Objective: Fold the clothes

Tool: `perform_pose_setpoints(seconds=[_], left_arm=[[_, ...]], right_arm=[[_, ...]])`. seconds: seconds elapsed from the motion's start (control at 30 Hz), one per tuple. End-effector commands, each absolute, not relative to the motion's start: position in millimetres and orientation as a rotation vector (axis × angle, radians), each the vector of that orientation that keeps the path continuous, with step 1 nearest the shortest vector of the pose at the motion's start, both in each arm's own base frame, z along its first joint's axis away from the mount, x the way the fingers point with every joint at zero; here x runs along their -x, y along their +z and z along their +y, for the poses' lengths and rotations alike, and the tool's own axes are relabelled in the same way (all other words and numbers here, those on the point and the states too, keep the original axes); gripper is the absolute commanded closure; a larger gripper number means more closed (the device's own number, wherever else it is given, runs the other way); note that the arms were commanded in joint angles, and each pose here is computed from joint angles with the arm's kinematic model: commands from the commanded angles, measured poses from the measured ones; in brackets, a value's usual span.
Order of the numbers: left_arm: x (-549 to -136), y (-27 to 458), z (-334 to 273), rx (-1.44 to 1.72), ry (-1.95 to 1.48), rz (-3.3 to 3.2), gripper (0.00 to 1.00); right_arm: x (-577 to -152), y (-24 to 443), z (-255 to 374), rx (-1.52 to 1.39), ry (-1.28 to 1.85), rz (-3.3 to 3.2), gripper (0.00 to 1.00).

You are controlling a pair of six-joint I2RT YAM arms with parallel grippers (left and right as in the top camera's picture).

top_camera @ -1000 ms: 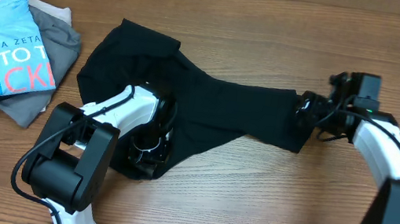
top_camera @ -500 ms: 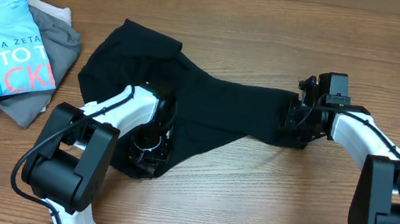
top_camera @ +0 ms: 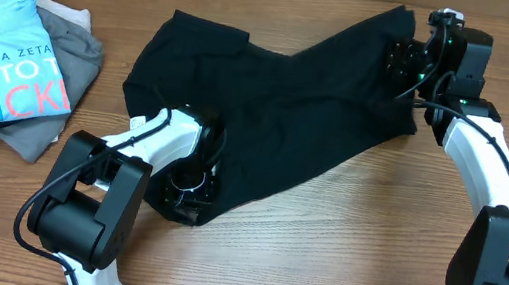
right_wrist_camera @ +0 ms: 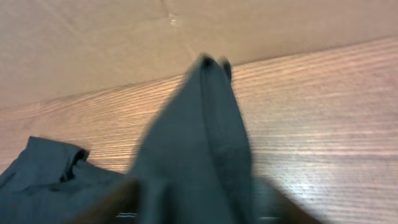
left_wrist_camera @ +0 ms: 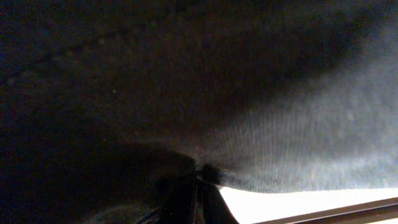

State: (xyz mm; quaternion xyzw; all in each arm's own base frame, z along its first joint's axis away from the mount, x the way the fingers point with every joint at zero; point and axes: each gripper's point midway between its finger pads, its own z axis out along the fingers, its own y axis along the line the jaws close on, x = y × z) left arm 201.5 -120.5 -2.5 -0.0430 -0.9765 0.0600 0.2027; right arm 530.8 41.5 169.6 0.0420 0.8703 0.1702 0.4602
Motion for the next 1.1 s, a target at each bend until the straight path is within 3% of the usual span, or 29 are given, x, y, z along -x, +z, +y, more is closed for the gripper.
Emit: perform_pose_setpoints(seconds=[0.0, 0.03, 0.3, 0.53, 0.73, 0.93, 1.07], left_arm=[[-208, -8, -116, 0.114, 0.123, -2.762, 0.96], [-208, -8, -116, 0.114, 0.122, -2.762, 0.96], [-209, -8, -117, 0.116, 0.125, -2.768, 0.96], [-212, -9, -118, 0.118, 0.132, -2.779, 0.96], [-212, -9, -118, 0.118, 0.132, -2.779, 0.96], [-212, -9, -118, 0.118, 0.132, -2.780, 0.96], [-212, -9, -118, 0.118, 0.132, -2.780, 0.96]], right_arm=[[-525, 169, 22, -0.195, 0.330, 2.178, 0.08], [-520, 161, 16, -0.221, 0.302, 2.212, 0.00], [-462, 105, -49, -0.494, -0.020, 2.484, 0.00], [-426, 77, -34, -0.441, 0.053, 2.670, 0.00], [-412, 49, -24, -0.361, 0.103, 2.738, 0.21], [-409, 30, -2, -0.290, 0.272, 2.747, 0.31], [-413, 31, 0, -0.284, 0.285, 2.729, 0.56]])
